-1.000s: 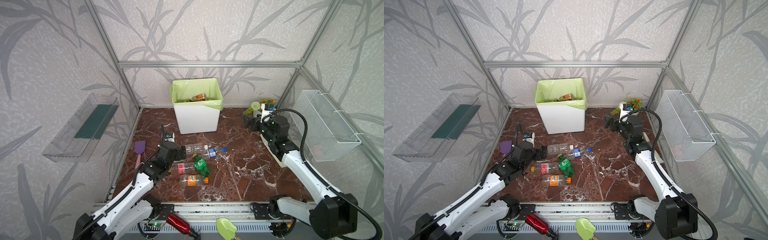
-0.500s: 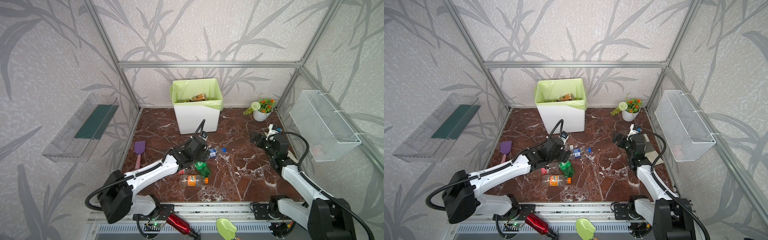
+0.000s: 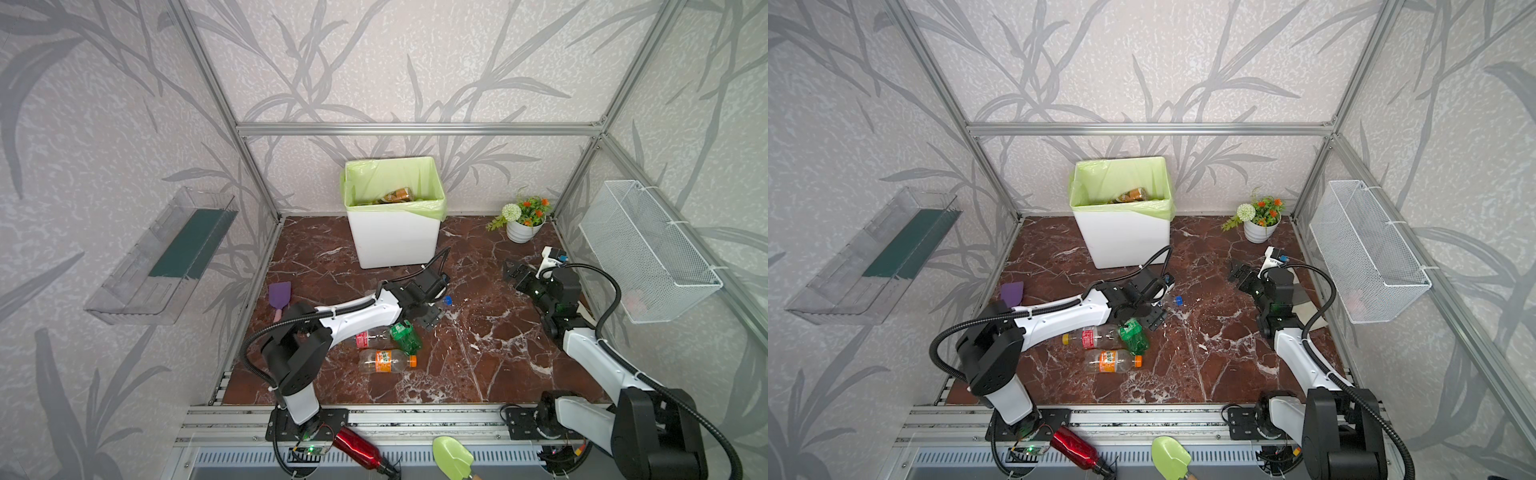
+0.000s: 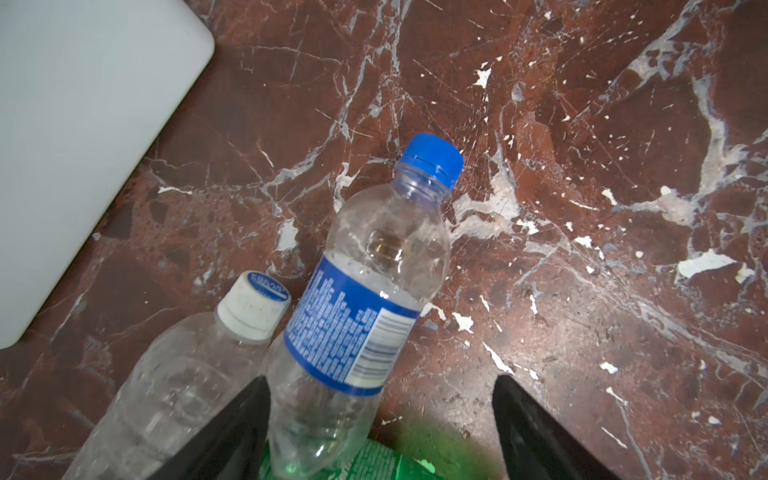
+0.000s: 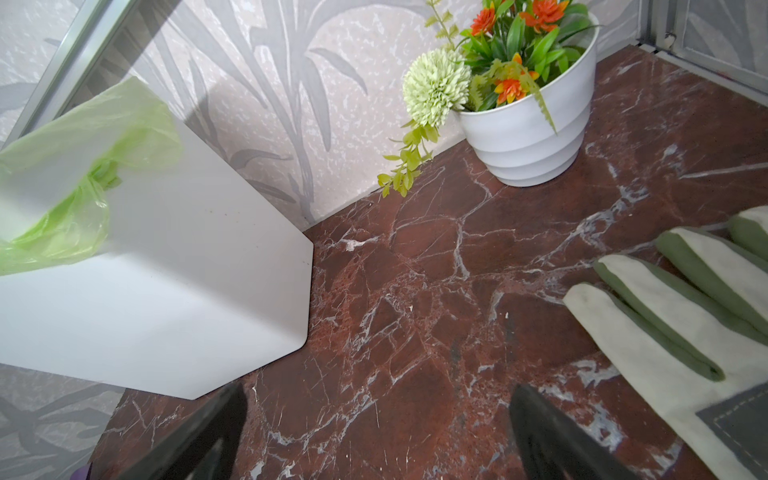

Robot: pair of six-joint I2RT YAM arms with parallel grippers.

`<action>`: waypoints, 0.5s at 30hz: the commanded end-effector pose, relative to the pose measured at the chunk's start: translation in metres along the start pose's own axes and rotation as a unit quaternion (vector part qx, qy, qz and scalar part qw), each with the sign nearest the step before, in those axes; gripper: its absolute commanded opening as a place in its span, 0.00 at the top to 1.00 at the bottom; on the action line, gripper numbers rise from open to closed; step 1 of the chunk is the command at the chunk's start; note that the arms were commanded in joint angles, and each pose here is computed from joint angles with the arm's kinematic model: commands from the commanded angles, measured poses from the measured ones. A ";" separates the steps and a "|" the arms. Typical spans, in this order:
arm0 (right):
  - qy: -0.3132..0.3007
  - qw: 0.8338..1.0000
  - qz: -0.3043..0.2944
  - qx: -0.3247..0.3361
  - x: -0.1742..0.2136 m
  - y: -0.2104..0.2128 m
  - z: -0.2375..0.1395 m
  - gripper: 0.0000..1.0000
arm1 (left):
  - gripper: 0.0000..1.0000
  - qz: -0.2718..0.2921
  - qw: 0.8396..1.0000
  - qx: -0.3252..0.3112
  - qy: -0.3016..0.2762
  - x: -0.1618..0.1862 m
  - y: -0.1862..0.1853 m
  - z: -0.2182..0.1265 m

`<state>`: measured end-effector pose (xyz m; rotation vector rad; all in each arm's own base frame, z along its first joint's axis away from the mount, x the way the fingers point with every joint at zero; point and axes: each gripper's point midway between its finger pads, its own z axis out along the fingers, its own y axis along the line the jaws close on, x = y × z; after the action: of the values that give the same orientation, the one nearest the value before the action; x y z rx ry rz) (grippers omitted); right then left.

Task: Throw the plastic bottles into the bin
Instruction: 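Reach the left gripper to the blue-capped clear bottle near the pile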

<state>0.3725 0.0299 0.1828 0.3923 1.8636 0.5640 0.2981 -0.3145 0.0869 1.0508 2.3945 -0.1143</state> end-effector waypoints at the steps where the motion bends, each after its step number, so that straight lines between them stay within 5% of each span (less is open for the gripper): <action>1: -0.007 1.000 0.006 -0.009 -0.002 -0.001 0.000 0.01 | 0.16 0.031 0.999 0.009 0.040 0.007 -0.005 0.009; 15: -0.005 1.000 0.027 -0.004 0.001 -0.016 0.003 0.01 | 0.25 0.041 0.996 0.015 0.074 0.009 -0.010 0.030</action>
<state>0.3752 0.0191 0.1739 0.4336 1.8605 0.5835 0.3015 -0.3210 0.0527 1.1566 2.4832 -0.0427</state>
